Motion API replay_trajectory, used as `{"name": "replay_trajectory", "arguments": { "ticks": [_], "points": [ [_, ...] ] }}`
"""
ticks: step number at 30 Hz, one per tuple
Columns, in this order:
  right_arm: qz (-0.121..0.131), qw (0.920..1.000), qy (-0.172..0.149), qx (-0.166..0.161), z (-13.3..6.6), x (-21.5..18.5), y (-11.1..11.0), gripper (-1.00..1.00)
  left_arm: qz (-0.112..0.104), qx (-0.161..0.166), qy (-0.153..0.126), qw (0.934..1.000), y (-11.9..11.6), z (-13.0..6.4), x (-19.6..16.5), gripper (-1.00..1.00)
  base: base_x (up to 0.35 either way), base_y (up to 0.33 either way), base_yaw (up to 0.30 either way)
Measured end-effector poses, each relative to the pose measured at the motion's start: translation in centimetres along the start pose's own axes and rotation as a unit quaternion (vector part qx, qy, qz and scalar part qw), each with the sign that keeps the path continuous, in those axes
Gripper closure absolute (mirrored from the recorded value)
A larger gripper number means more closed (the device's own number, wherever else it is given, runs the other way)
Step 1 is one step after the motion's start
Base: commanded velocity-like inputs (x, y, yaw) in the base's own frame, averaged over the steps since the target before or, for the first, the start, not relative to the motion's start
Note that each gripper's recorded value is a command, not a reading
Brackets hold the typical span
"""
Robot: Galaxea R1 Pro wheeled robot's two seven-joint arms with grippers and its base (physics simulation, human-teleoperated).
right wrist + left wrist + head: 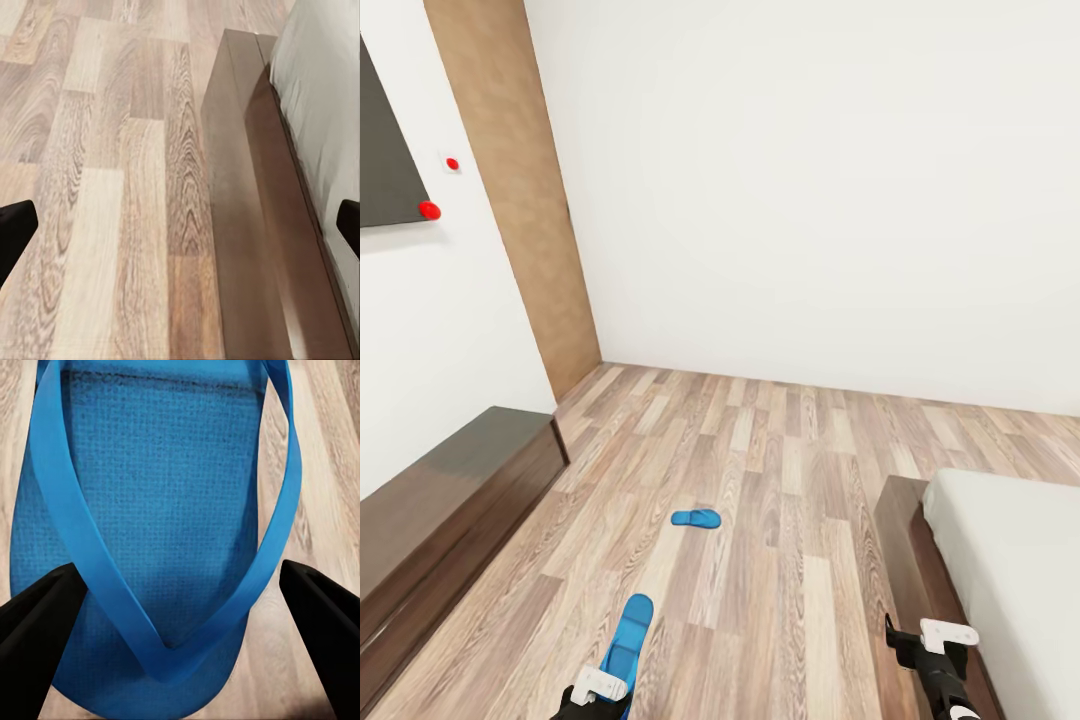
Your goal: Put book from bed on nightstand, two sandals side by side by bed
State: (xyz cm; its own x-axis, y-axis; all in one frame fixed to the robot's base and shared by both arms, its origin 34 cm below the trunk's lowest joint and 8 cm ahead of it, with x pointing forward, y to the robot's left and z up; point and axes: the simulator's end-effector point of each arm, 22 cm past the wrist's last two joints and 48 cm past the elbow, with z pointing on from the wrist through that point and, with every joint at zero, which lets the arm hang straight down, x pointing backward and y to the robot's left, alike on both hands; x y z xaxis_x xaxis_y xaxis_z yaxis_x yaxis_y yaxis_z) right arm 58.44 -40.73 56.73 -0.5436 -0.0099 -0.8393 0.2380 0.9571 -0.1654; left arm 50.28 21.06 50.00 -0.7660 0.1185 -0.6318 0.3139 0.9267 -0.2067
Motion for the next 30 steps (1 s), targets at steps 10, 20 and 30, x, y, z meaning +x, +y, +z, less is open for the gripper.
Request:
{"name": "replay_trajectory", "arguments": {
  "ticks": [10, 20, 30],
  "points": [
    [0.000, 1.0000, 0.000, 0.000, 0.00, 0.00, 0.00, -1.00, 0.000, 0.000, 0.000, 1.0000, 0.00, 0.00, 0.01, 1.00, 0.304, -0.098, 0.000],
    [0.000, 1.0000, 0.000, 0.000, 0.00, 0.01, 0.00, -1.00, 0.000, 0.000, 0.000, 1.0000, 0.00, 0.00, 0.01, 1.00, 0.298, -0.024, 0.000],
    [0.000, 1.0000, 0.000, 0.000, 0.00, 0.00, 0.00, -1.00, 0.000, 0.000, 0.000, 1.0000, 0.00, 0.00, 0.01, 1.00, 0.295, -0.030, 0.000]
  ]
}}
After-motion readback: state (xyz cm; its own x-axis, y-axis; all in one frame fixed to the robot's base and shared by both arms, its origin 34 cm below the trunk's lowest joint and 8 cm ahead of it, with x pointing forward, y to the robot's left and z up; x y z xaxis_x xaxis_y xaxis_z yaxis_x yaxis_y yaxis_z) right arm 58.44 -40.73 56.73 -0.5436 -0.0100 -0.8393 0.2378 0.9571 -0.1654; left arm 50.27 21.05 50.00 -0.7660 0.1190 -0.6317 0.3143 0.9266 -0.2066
